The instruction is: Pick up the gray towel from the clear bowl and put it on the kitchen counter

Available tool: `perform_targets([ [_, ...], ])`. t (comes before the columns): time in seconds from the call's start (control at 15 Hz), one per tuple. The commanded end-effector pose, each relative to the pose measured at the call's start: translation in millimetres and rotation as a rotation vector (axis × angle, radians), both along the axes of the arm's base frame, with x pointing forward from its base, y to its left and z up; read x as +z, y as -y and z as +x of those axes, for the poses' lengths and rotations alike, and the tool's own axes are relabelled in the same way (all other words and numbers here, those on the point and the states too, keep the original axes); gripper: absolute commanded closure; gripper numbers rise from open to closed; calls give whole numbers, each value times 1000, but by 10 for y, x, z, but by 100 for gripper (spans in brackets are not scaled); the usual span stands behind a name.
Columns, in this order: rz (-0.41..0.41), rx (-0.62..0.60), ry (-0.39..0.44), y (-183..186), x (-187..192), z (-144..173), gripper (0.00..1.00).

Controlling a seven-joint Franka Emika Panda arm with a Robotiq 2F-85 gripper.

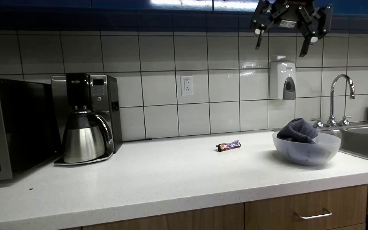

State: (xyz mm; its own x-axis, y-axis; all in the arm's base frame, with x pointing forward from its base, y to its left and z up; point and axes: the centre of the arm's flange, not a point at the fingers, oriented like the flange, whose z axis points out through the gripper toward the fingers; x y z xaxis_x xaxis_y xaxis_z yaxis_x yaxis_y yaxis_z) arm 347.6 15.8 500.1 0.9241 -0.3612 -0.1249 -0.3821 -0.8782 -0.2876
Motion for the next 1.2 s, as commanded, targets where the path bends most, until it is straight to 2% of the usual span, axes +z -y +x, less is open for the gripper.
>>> perform_targets([
  [0.0, -51, -72, 50, 193, -151, 176, 0],
  [0.27, -95, -143, 112, 398, -322, 329, 0],
  [0.6, -130, -214, 148, 684, -419, 454, 0],
  [1.13, -149, -318, 136, 1343, -621, 491, 0],
])
